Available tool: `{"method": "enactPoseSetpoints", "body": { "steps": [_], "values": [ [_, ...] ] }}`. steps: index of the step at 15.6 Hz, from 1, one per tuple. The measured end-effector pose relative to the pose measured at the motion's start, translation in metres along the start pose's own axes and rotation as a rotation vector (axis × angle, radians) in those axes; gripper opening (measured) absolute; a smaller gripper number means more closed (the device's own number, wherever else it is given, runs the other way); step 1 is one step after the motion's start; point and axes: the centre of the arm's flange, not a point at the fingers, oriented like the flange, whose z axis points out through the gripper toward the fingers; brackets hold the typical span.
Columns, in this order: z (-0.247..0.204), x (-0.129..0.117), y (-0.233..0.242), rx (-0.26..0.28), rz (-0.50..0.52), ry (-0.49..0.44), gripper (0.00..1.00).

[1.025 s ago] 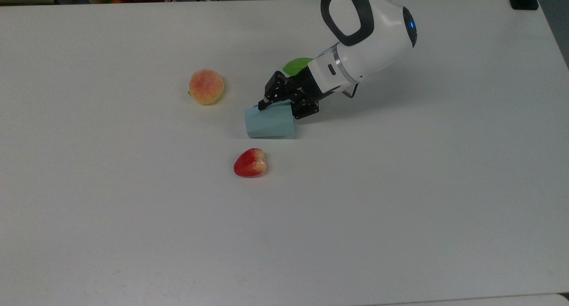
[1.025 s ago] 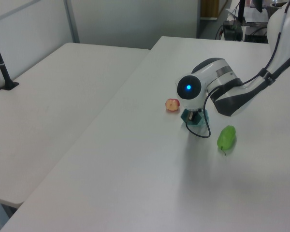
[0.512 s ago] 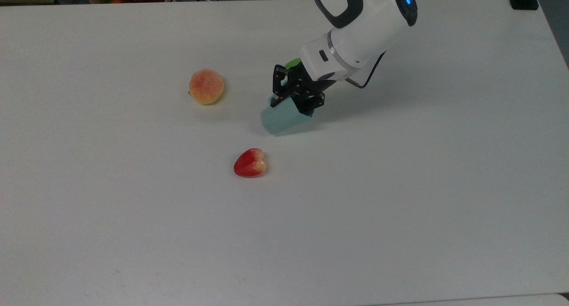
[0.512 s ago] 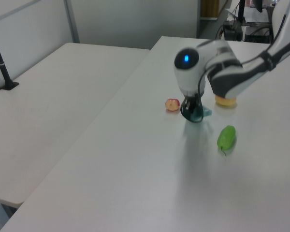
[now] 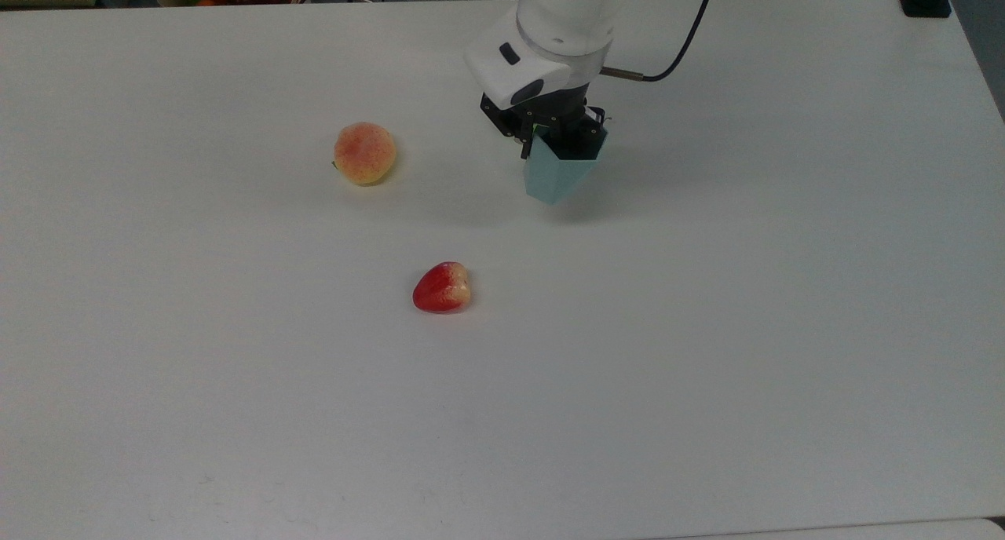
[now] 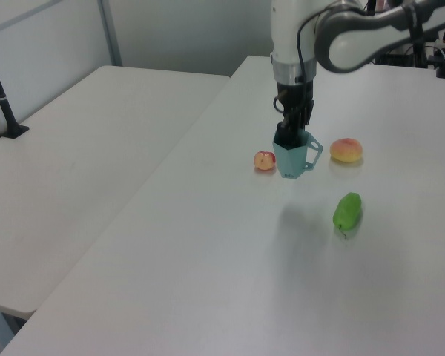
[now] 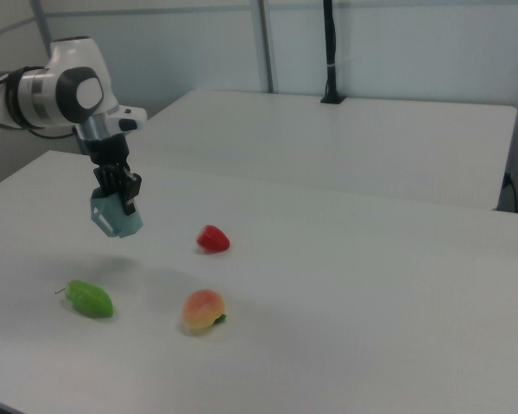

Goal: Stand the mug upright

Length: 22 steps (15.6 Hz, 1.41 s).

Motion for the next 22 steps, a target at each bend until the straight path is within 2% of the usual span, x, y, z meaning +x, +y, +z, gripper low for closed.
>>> {"method": "enactPoseSetpoints", "body": {
  "steps": [3, 5, 10, 18, 20, 22],
  "values": [
    [0.010, 0.012, 0.020, 0.094, -0.053, -0.040, 0.11],
    [0.030, 0.022, 0.023, 0.121, -0.069, -0.042, 0.11],
    [0.072, 0.044, 0.021, 0.145, -0.058, 0.005, 0.11],
    [0.092, 0.048, 0.021, 0.146, -0.089, 0.005, 0.13],
    [0.092, 0.048, 0.020, 0.146, -0.092, 0.004, 0.28],
    [0.091, 0.047, 0.019, 0.147, -0.094, 0.006, 0.48]
  ]
}}
